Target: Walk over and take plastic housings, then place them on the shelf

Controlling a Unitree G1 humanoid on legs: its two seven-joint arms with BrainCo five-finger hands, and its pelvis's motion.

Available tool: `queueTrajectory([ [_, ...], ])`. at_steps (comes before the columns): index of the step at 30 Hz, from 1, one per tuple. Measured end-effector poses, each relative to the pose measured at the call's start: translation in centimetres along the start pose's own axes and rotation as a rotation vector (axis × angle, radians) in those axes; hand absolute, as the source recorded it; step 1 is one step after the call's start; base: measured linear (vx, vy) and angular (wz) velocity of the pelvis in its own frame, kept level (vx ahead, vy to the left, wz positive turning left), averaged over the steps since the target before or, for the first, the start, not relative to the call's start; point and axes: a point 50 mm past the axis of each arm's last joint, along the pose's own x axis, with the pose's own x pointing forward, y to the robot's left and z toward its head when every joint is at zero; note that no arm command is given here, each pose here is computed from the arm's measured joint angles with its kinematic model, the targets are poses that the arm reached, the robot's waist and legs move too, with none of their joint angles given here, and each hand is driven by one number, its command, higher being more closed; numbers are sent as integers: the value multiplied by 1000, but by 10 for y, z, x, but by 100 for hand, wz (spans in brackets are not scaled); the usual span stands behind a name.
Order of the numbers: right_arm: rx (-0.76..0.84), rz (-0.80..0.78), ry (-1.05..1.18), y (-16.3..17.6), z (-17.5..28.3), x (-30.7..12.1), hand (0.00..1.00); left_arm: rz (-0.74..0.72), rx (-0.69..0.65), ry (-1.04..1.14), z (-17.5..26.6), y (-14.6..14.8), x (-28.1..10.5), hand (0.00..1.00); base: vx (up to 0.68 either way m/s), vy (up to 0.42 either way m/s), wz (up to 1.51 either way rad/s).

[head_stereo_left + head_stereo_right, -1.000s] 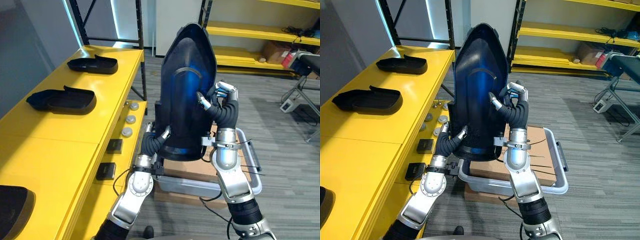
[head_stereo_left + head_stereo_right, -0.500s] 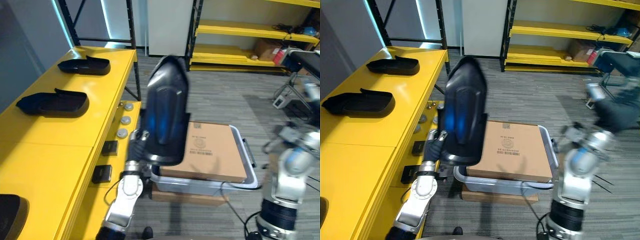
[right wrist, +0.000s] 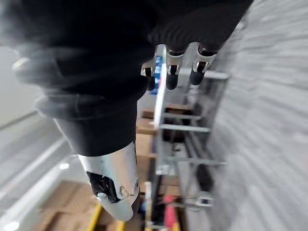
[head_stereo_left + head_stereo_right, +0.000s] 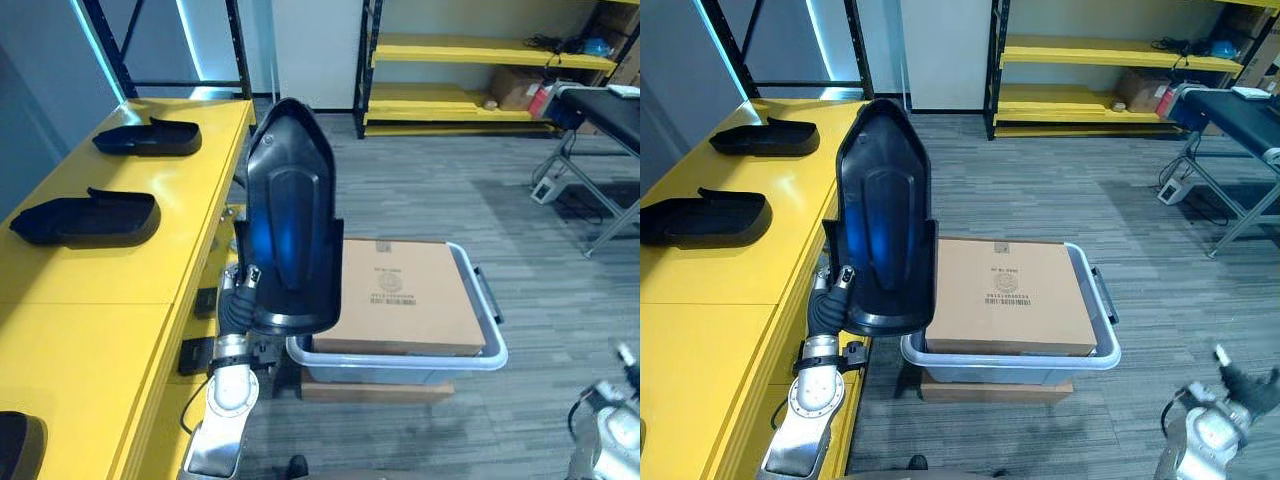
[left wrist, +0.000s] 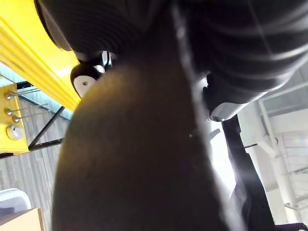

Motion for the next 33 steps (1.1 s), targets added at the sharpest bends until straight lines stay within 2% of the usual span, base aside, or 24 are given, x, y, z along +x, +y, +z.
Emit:
queueTrajectory([
  [2, -93, 87, 143, -2, -40, -15, 0, -22, -9, 11, -1, -3, -5, 100, 38, -30, -5],
  [9, -302, 260, 309, 9, -89, -40, 0, -41, -40, -27, 7, -7, -6, 100, -16, -8, -2],
  [18, -491, 383, 317, 28, -100, -49, 0, -9, -63, -23, 8, -1, -10, 100, -13, -18, 42],
  [22, -502, 399, 316, 36, -100, -49, 0, -19, -80, -52, 14, -4, -8, 100, 55, -56, 107],
  [27, -528, 465, 225, 66, -81, -43, 0, -3, -137, -90, 27, -5, -9, 100, -71, -56, 143],
  [33, -552, 478, 212, 74, -82, -46, 0, 17, -165, -119, 30, -5, -9, 100, -35, 76, 88],
])
